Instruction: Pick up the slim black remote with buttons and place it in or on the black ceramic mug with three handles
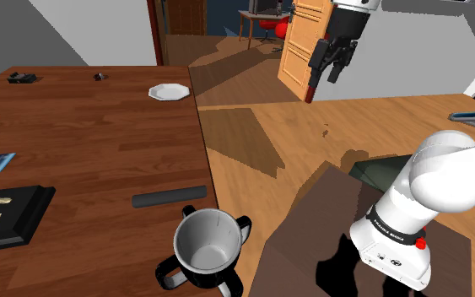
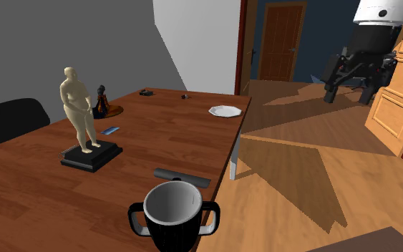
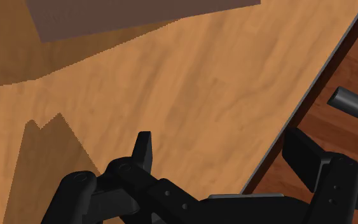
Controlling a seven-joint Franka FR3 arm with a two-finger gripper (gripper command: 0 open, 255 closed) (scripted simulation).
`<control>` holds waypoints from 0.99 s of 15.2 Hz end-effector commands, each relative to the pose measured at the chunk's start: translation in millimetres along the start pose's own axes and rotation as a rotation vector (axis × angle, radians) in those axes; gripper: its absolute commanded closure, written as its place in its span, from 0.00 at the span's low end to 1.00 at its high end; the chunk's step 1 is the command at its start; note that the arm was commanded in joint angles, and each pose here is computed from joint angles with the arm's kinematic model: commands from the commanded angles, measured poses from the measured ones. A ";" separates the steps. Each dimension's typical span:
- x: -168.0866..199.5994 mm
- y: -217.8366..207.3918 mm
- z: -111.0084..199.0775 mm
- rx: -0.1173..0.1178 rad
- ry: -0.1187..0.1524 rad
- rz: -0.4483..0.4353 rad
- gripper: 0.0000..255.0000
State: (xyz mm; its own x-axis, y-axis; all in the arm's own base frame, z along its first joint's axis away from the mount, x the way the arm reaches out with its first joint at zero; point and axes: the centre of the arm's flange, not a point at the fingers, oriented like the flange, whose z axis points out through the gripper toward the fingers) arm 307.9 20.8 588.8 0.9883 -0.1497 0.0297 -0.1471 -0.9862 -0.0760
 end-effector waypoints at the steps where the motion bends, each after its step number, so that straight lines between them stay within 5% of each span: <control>1: 0.0 0.0 0.0 0.000 0.000 0.000 0.00; 15: 97.0 -124.3 102.1 0.006 -0.046 -0.410 0.00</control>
State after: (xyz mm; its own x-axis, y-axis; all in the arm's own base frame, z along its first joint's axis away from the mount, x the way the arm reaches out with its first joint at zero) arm 419.6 125.1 504.0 0.9733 0.2289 0.0145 0.2293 -0.9707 -0.0724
